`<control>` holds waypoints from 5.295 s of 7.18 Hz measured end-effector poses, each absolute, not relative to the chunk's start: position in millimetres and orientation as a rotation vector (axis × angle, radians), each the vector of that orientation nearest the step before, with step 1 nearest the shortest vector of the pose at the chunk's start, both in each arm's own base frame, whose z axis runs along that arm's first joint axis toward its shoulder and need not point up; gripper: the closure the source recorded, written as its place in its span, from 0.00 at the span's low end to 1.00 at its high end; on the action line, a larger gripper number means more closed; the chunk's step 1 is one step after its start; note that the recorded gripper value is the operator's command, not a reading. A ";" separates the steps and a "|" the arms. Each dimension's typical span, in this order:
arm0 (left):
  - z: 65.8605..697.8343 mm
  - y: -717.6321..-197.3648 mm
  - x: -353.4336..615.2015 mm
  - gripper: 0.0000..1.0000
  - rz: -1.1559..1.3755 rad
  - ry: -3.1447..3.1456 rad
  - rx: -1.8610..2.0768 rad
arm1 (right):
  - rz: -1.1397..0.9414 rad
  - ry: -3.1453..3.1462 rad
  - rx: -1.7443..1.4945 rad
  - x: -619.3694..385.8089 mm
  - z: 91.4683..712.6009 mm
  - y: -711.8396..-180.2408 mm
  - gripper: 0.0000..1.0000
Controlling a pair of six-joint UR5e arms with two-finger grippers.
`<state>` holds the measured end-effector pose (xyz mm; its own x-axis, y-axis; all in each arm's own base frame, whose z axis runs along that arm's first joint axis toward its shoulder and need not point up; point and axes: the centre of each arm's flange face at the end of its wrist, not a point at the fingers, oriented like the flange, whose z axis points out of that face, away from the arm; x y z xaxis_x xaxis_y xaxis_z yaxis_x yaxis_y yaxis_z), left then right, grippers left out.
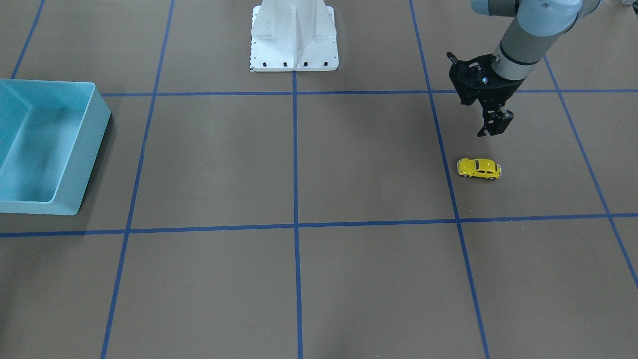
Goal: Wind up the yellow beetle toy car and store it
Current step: 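Lower the left gripper onto the yellow beetle toy car, then press the car down with the left gripper and drag it backward to wind it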
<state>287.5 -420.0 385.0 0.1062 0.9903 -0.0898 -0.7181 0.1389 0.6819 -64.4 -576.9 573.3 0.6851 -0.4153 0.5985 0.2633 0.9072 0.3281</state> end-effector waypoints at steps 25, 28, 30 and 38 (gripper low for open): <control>493.8 -481.3 357.7 0.00 1.501 0.585 0.515 | -0.380 -0.722 0.213 -63.5 579.4 -572.9 0.00; 496.9 -480.2 361.4 0.19 1.506 0.587 0.507 | -0.379 -0.722 0.211 -63.2 580.8 -571.6 0.00; 495.9 -480.6 363.4 0.67 1.510 0.588 0.526 | -0.379 -0.722 0.210 -63.2 581.1 -571.4 0.00; 484.3 -492.2 339.7 1.00 1.478 0.663 0.605 | -0.379 -0.722 0.209 -63.1 581.6 -571.2 0.00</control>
